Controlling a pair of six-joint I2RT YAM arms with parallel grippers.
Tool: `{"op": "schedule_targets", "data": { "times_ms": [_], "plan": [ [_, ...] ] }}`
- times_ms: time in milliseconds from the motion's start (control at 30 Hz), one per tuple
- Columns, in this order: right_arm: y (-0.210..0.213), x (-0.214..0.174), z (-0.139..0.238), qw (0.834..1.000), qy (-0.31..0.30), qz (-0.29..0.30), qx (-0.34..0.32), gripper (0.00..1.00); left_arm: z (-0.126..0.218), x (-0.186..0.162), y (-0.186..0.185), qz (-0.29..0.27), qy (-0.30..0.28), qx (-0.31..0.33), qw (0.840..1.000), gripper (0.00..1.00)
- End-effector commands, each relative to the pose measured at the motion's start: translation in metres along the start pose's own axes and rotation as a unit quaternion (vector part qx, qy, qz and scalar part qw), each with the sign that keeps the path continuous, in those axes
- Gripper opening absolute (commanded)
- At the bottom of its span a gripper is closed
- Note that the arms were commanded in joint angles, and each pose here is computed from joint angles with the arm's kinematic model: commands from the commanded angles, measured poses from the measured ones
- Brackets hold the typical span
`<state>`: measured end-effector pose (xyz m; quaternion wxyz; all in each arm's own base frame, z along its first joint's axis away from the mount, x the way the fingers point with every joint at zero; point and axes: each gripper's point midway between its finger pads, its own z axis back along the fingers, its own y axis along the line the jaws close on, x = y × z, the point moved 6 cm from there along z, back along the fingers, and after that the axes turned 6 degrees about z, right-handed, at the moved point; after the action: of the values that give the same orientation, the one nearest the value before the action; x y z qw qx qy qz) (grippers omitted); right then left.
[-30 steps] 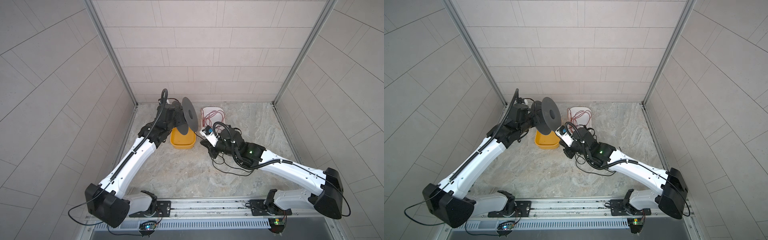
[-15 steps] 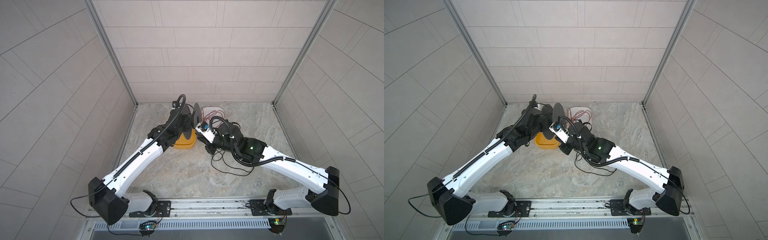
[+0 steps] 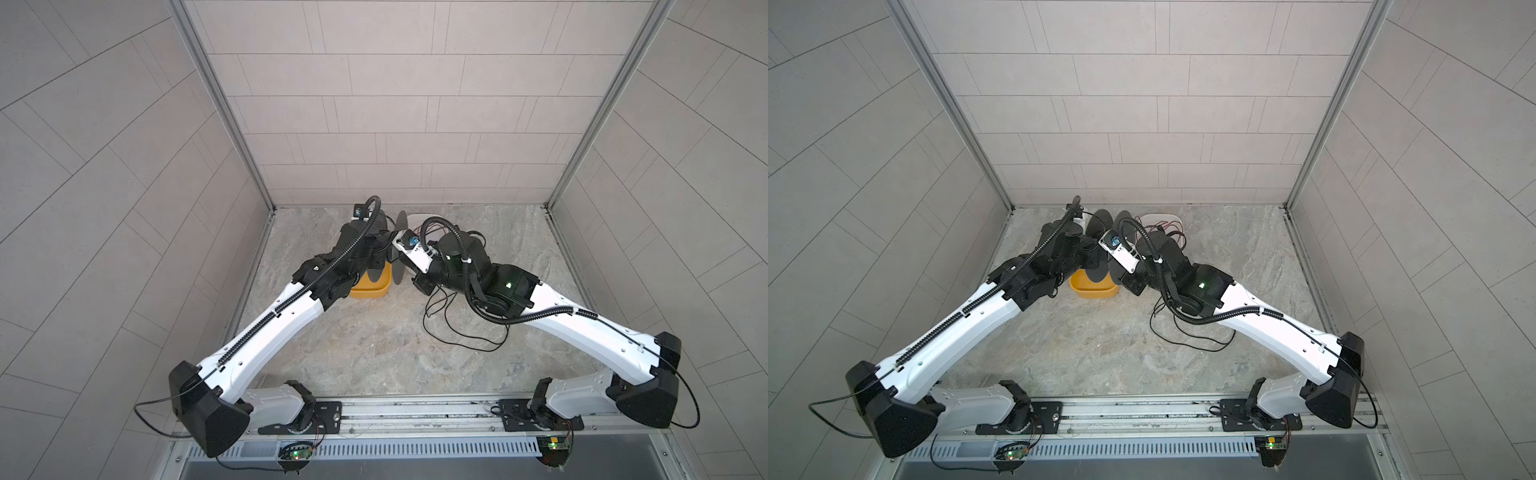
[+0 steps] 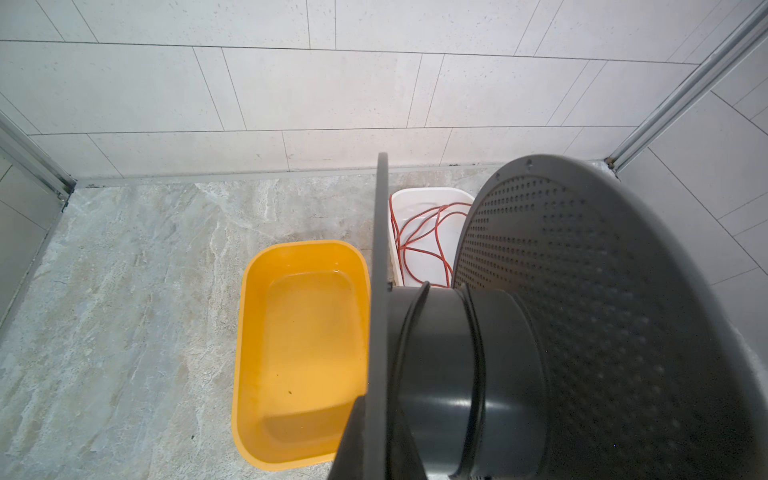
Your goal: Wrap the cables
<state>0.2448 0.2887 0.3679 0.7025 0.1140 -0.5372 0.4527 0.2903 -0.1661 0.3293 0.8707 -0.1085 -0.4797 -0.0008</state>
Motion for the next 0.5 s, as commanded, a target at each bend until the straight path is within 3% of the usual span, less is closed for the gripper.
{"op": "schedule_targets", "data": {
  "times_ms": [0, 467],
  "plan": [
    [-0.014, 0.01, 0.003, 1.0, -0.013, -0.001, -0.028, 0.0, 0.01, 0.002, 0.002, -0.032, -0.009, 0.002, 0.999, 0.0],
    [-0.058, 0.007, -0.01, 0.993, -0.032, -0.072, -0.087, 0.0, 0.02, -0.008, -0.011, -0.087, 0.005, -0.022, 0.996, 0.0]
  ]
}}
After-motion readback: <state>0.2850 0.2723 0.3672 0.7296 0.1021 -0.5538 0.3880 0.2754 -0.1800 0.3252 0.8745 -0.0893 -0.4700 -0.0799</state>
